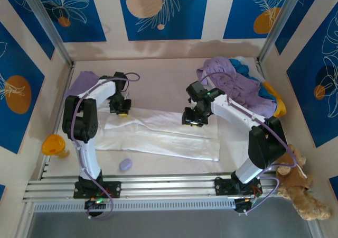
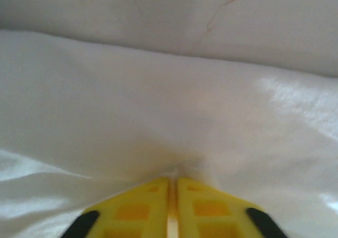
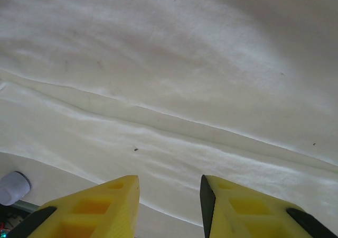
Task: Fold and stack the t-shirts
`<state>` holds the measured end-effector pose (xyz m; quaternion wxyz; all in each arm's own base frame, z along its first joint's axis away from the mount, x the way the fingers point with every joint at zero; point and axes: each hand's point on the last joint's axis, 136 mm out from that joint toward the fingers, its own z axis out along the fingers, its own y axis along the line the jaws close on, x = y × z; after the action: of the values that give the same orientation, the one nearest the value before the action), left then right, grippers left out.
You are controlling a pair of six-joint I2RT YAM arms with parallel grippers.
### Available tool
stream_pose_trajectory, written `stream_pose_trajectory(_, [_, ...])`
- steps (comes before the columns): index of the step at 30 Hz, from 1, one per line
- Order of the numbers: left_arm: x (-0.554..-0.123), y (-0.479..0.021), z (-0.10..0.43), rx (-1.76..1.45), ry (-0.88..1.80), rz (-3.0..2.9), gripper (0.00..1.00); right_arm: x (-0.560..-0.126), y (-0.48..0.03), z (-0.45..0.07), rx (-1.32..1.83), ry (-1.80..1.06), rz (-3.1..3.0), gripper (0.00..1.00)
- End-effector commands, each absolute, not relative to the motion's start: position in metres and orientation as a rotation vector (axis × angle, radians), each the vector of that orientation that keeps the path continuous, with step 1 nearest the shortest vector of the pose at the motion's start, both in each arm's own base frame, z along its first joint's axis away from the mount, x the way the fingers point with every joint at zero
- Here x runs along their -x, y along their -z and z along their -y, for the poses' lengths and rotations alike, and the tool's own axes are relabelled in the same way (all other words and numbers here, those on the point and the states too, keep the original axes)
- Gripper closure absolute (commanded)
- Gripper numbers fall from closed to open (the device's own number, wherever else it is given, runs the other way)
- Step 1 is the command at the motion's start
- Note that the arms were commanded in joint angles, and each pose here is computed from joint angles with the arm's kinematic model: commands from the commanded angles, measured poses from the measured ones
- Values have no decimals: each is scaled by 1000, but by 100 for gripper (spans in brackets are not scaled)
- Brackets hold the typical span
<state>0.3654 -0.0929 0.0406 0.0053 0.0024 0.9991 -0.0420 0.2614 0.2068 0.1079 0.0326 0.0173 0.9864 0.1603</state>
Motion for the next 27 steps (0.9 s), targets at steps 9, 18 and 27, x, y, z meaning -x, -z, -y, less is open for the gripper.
stream_pose_trajectory(9, [-343,-81,96,26,200,-3069,100,-253,-106,-218,-14,-585,-3052,62])
stream_pose_trajectory(18, [-295,-76,98,133,293,-3091,100,-254,-105,-233,34,-615,-3047,63])
stream_pose_trajectory(27, [-238,-63,123,212,424,-3113,79,-247,-96,-249,137,-577,-3083,63])
